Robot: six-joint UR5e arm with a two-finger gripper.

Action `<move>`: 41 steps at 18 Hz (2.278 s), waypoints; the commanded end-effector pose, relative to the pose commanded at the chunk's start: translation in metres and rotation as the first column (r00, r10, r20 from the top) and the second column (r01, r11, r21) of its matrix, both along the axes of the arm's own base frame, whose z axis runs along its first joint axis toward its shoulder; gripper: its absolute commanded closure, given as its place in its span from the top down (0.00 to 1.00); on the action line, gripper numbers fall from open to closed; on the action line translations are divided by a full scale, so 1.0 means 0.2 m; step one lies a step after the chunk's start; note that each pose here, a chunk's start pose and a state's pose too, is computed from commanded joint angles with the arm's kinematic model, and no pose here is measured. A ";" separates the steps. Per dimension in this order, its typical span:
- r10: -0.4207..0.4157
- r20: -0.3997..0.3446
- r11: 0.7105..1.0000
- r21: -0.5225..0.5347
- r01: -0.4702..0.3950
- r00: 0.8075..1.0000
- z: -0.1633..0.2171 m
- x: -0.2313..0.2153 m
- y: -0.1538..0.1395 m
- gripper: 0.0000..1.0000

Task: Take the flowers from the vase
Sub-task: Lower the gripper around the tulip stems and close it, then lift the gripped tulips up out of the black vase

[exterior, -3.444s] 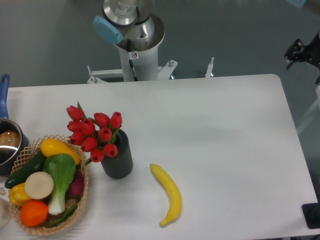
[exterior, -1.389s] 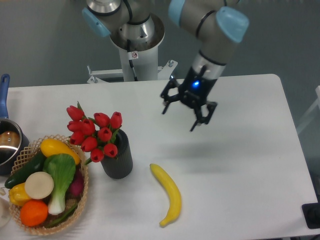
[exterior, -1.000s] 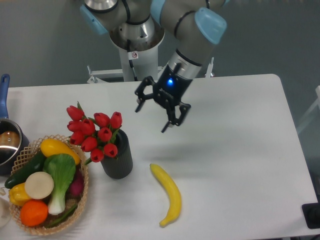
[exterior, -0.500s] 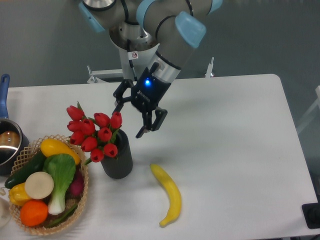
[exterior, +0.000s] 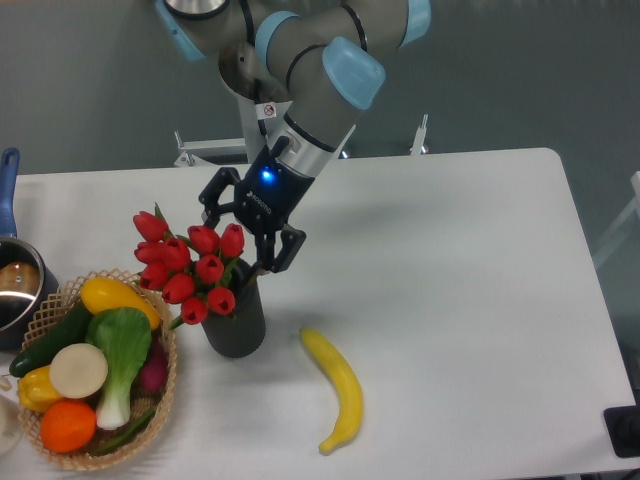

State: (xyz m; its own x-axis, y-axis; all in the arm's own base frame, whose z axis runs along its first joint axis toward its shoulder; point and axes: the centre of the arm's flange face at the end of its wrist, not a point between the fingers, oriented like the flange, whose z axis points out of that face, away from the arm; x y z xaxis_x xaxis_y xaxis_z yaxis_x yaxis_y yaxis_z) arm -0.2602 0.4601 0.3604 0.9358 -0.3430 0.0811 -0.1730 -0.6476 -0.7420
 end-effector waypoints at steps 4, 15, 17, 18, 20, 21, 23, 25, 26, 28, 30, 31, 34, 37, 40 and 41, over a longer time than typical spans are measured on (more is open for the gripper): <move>0.000 0.015 1.000 -0.010 0.000 1.000 0.00 0.05 0.02 0.43; 0.001 0.001 1.000 -0.004 -0.001 1.000 0.02 0.04 0.02 0.00; 0.004 -0.005 1.000 0.008 -0.004 1.000 0.06 0.03 0.02 0.00; 0.009 -0.010 1.000 0.014 -0.009 1.000 0.08 0.02 0.01 0.00; 0.024 -0.007 0.999 0.031 -0.024 1.000 0.14 0.02 0.00 0.00; 0.036 0.003 0.999 0.037 -0.036 0.999 0.17 0.01 0.01 0.00; 0.063 0.011 0.997 0.049 -0.064 0.998 0.25 -0.02 0.02 0.00; 0.103 0.046 0.992 0.072 -0.107 0.994 0.33 -0.06 0.01 0.00; 0.111 0.047 0.990 0.078 -0.114 0.993 0.35 -0.07 -0.01 0.00; 0.134 0.055 0.987 0.080 -0.138 0.990 0.40 -0.06 -0.03 0.00; 0.157 0.062 0.983 0.082 -0.162 0.986 0.44 -0.07 -0.06 0.00; 0.167 0.067 0.981 0.086 -0.172 0.984 0.45 -0.08 -0.07 0.00; 0.177 0.096 0.976 0.115 -0.187 0.980 0.50 -0.09 -0.10 0.00; 0.193 0.099 0.972 0.120 -0.204 0.976 0.54 -0.09 -0.13 0.00; 0.215 0.134 0.964 0.128 -0.232 0.967 0.56 -0.12 -0.15 0.00; 0.219 0.144 0.961 0.137 -0.239 0.965 0.58 -0.14 -0.16 0.00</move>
State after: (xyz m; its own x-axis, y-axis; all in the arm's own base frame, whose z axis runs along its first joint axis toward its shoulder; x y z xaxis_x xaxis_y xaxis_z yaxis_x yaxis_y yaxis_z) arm -0.2878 0.4287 0.4765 0.9763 -0.1379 0.1669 0.0679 -0.5373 -0.8407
